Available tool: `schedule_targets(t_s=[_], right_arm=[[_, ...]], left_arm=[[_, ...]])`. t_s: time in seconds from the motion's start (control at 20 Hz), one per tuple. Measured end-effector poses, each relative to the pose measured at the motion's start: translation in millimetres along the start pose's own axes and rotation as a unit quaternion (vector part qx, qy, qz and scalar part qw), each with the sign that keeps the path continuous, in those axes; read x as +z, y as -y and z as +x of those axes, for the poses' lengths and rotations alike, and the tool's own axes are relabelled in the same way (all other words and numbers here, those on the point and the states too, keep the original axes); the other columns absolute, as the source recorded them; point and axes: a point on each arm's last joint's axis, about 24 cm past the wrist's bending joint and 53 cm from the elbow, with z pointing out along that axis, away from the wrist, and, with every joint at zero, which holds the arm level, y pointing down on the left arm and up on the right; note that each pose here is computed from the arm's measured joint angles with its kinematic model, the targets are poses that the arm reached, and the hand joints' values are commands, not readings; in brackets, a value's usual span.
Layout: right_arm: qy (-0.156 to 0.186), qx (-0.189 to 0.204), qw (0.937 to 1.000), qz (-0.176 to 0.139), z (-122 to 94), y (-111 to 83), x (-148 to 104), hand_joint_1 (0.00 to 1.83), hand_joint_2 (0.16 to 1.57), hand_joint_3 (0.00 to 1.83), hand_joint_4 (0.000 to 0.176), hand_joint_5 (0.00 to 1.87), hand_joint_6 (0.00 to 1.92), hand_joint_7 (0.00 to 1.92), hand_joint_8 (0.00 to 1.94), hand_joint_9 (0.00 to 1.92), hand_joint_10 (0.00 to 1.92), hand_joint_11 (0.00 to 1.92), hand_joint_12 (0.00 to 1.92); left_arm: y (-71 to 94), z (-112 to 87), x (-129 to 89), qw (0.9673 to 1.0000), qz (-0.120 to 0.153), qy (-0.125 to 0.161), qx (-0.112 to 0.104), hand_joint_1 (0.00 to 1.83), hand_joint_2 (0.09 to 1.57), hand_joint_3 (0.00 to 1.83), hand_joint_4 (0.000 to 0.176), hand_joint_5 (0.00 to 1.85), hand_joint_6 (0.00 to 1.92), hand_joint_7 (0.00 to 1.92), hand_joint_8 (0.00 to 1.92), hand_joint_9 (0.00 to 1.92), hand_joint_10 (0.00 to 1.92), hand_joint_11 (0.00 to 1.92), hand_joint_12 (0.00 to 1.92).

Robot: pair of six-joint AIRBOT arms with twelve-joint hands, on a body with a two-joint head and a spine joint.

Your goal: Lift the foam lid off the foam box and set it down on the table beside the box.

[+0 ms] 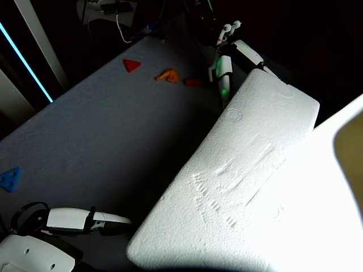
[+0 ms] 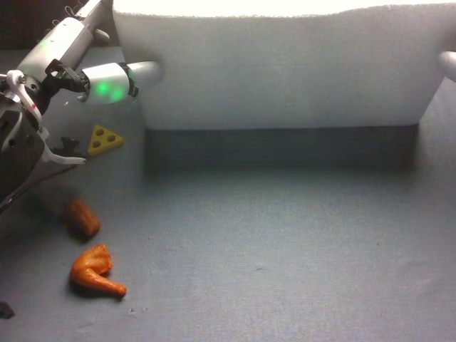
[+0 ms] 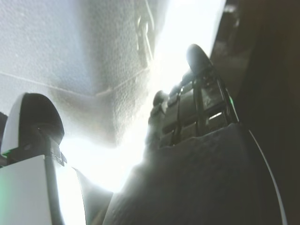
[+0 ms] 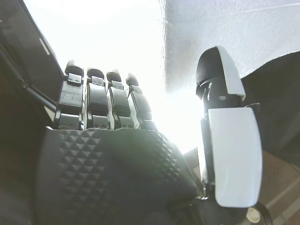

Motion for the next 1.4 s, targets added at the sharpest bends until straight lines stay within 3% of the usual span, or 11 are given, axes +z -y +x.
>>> schedule_targets(t_s=[0.4,0.45,0.5,0.55,0.6,0.65,0.75,0.8,0.85,1.1,1.4], right_arm=[[-0.008,0.003,0.9999,-0.01,8.4,-6.6,4.7,0.6,1.22,0.02,0.0,0.0,0.0,0.01,0.0,0.01,0.0,0.0,0.0],[-0.007,0.004,0.9999,-0.009,8.5,-6.4,4.7,0.62,1.25,0.01,0.0,0.03,0.03,0.07,0.01,0.05,0.11,0.0,0.19],[-0.008,0.004,0.9999,-0.009,8.9,-6.3,4.7,0.63,1.25,0.01,0.0,0.07,0.12,0.15,0.06,0.01,0.53,0.0,0.71],[-0.008,0.004,0.9999,-0.009,8.8,-6.2,4.7,0.63,1.25,0.01,0.0,0.07,0.12,0.15,0.06,0.01,0.53,0.0,0.71],[-0.004,0.006,0.9999,-0.009,6.9,-6.2,5.0,0.67,1.25,0.0,0.0,0.02,0.47,0.08,0.63,0.0,1.18,0.0,1.67],[-0.001,0.006,0.9999,-0.011,5.1,-7.1,5.1,0.68,1.25,0.0,0.0,0.0,0.64,0.02,0.93,0.0,1.33,0.0,1.85],[0.004,0.007,0.9999,-0.014,2.2,-8.2,5.2,0.72,1.25,0.0,0.0,0.0,0.8,0.0,1.12,0.0,1.49,0.0,1.91],[0.007,0.008,0.9998,-0.017,0.7,-9.5,5.2,0.74,1.25,0.0,0.0,0.0,0.94,0.0,1.3,0.0,1.62,0.0,1.92],[0.007,0.008,0.9998,-0.017,0.4,-9.4,5.2,0.71,1.26,0.0,0.0,0.0,0.99,0.0,1.25,0.0,1.56,0.0,1.92],[0.007,0.009,0.9998,-0.016,0.7,-9.1,5.2,0.71,1.28,0.0,0.0,0.0,0.95,0.0,1.52,0.0,1.89,0.0,1.92],[0.006,0.009,0.9998,-0.016,0.8,-9.1,5.2,0.72,1.27,0.0,0.0,0.0,0.92,0.0,1.32,0.0,1.69,0.0,1.92]], left_arm=[[1.0,4.3,0.7,1.0,0.002,-0.004,0.0,0.74,1.05,0.0,0.016,0.0,0.0,0.0,0.0,0.03,0.01,0.0,0.75],[0.5,5.3,0.7,1.0,0.002,-0.005,-0.001,0.73,1.05,0.0,0.011,0.0,0.0,0.0,0.0,0.03,0.01,0.0,0.65],[0.3,5.9,0.7,1.0,0.002,-0.006,-0.001,0.75,1.06,0.0,0.009,0.0,0.0,0.0,0.0,0.06,0.01,0.0,0.68],[0.4,5.8,0.7,1.0,0.002,-0.006,-0.001,0.75,1.06,0.0,0.009,0.0,0.0,0.0,0.0,0.06,0.01,0.0,0.68],[0.5,5.6,0.7,1.0,0.002,-0.005,-0.002,0.74,1.09,0.0,0.0,0.0,0.0,0.0,0.0,0.03,0.01,0.0,0.45],[0.5,5.8,0.7,1.0,0.002,-0.006,-0.001,0.73,1.1,0.0,0.0,0.0,0.0,0.0,0.0,0.02,0.0,0.0,0.38],[0.6,5.6,0.8,1.0,0.002,-0.005,-0.001,0.73,1.12,0.0,0.0,0.0,0.0,0.01,0.0,0.05,0.01,0.0,0.41],[0.6,5.7,0.8,1.0,0.002,-0.006,-0.001,0.71,1.13,0.0,0.0,0.01,0.0,0.05,0.0,0.1,0.02,0.0,0.63],[0.6,5.7,0.8,1.0,0.002,-0.006,-0.001,0.7,1.14,0.0,0.0,0.01,0.0,0.01,0.0,0.06,0.01,0.0,0.57],[0.5,5.9,0.8,1.0,0.002,-0.006,-0.001,0.65,1.16,0.0,0.0,0.03,0.0,0.06,0.0,0.12,0.02,0.0,0.82],[0.8,6.0,0.7,1.0,0.003,-0.006,-0.002,0.66,1.14,0.0,0.0,0.02,0.0,0.08,0.0,0.14,0.02,0.0,0.97]])
